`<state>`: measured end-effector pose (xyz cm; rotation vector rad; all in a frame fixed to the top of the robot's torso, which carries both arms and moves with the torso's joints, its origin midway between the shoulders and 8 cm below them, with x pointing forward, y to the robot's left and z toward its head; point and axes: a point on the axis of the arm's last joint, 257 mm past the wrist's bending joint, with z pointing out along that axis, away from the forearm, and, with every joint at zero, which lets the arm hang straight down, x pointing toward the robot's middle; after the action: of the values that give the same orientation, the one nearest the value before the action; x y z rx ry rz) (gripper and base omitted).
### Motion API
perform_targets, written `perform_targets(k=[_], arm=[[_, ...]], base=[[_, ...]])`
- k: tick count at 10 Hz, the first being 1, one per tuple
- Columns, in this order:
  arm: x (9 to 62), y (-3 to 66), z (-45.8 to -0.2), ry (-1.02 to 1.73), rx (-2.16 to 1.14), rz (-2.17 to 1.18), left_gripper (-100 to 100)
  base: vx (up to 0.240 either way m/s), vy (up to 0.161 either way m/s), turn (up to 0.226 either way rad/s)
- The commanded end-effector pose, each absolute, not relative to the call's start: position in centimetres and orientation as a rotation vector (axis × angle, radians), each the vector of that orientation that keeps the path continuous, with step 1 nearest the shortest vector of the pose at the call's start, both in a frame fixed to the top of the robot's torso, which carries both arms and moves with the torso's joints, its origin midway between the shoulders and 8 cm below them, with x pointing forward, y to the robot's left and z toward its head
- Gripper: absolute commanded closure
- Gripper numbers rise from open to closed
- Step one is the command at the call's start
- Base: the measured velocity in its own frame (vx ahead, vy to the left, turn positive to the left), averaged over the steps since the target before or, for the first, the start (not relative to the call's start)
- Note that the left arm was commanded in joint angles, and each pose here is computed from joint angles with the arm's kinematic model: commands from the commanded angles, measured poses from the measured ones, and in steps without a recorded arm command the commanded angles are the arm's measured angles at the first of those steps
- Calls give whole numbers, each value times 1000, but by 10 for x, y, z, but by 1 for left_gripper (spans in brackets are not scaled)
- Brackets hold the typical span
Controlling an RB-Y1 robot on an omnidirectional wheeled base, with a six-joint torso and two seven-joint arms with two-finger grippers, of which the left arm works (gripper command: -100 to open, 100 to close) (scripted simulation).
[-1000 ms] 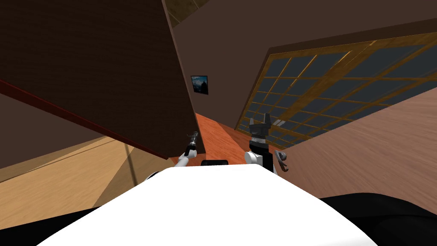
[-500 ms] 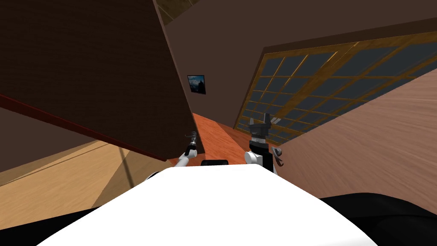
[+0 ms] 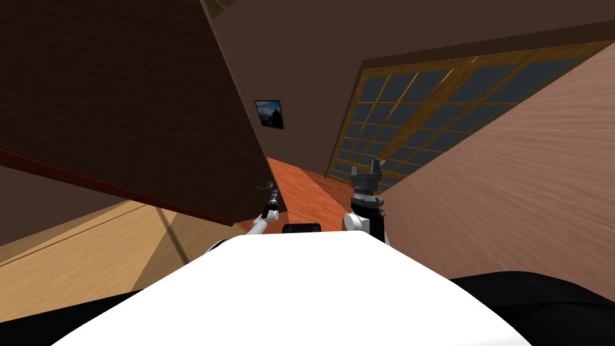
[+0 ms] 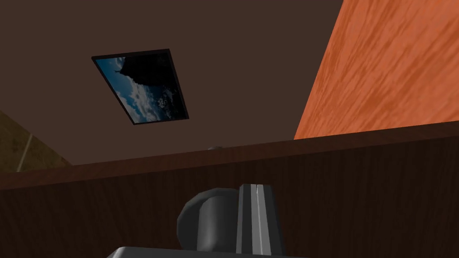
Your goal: Push the door open
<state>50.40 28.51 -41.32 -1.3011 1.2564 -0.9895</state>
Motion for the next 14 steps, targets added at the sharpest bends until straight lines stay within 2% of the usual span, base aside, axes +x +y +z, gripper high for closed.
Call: perform_targets(k=[1, 14], arm=[[504, 286, -413, 1255, -1301, -989, -100], [504, 291, -411, 1243, -1298, -983, -100]], base=[[-222, 14, 1], [-224, 10, 0]])
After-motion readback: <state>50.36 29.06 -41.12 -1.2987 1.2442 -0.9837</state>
